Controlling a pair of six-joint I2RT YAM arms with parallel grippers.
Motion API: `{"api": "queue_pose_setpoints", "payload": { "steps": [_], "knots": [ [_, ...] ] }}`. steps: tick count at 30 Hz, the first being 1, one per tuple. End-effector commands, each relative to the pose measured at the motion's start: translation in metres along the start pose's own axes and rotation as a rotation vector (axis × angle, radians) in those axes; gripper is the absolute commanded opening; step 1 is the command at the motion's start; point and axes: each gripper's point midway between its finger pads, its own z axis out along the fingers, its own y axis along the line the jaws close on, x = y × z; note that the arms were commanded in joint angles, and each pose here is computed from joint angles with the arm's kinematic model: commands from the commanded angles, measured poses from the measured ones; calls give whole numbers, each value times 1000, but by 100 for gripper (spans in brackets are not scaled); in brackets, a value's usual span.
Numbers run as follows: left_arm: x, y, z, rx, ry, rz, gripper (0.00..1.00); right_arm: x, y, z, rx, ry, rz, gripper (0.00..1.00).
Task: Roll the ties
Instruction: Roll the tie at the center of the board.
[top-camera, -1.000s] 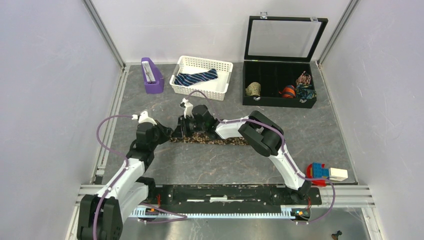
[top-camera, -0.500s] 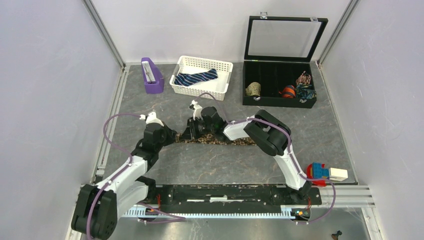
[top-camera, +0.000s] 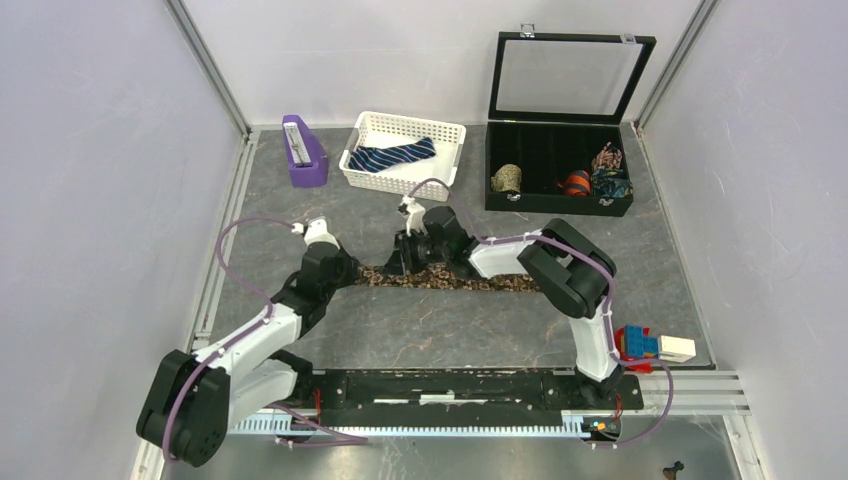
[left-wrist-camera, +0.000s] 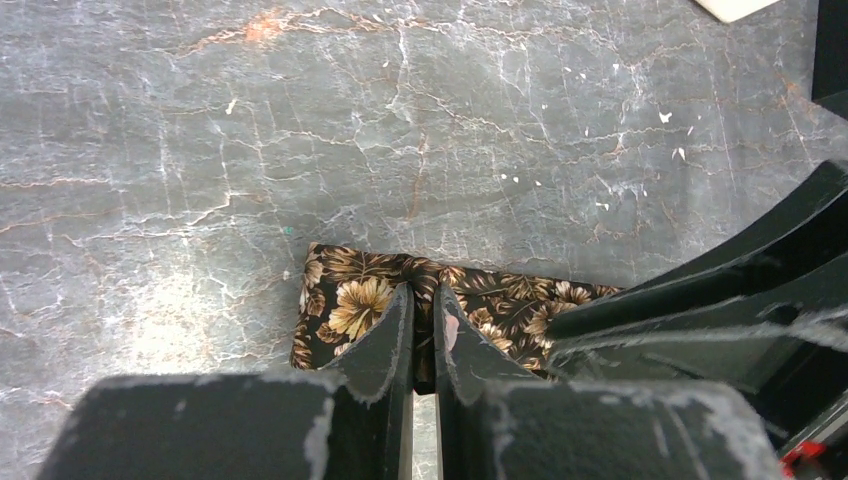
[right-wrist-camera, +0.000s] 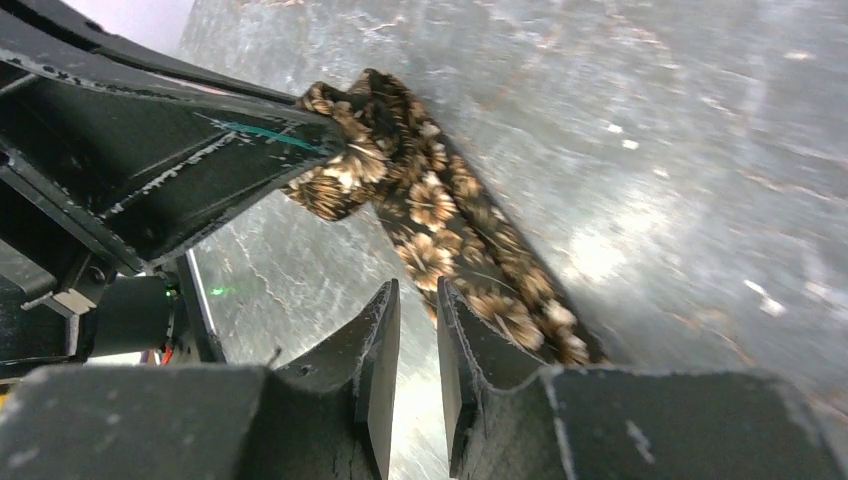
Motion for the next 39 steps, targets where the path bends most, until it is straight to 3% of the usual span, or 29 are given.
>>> {"api": "queue_pose_setpoints", "payload": {
  "steps": [1, 12, 21, 29, 36, 39],
  "knots": [
    [-18, -12, 3, -7, -60, 59, 2, -24, -10, -26, 31, -69, -35, 27],
    [0, -32, 10, 3, -24, 100, 10, -27, -29, -47, 56, -102, -11, 27],
    [8, -41, 13, 17, -10, 91, 38, -28, -30, -50, 53, -112, -7, 27],
    [1, -50, 13, 35, -25, 59, 45, -30, -25, -52, 42, -124, -4, 27],
    [-11, -71, 5, 114, -35, 13, 56, -34, -20, -56, 30, -132, -8, 27],
    [-17, -72, -2, 114, -39, 15, 60, -35, -17, -57, 25, -135, -2, 32]
  ]
}}
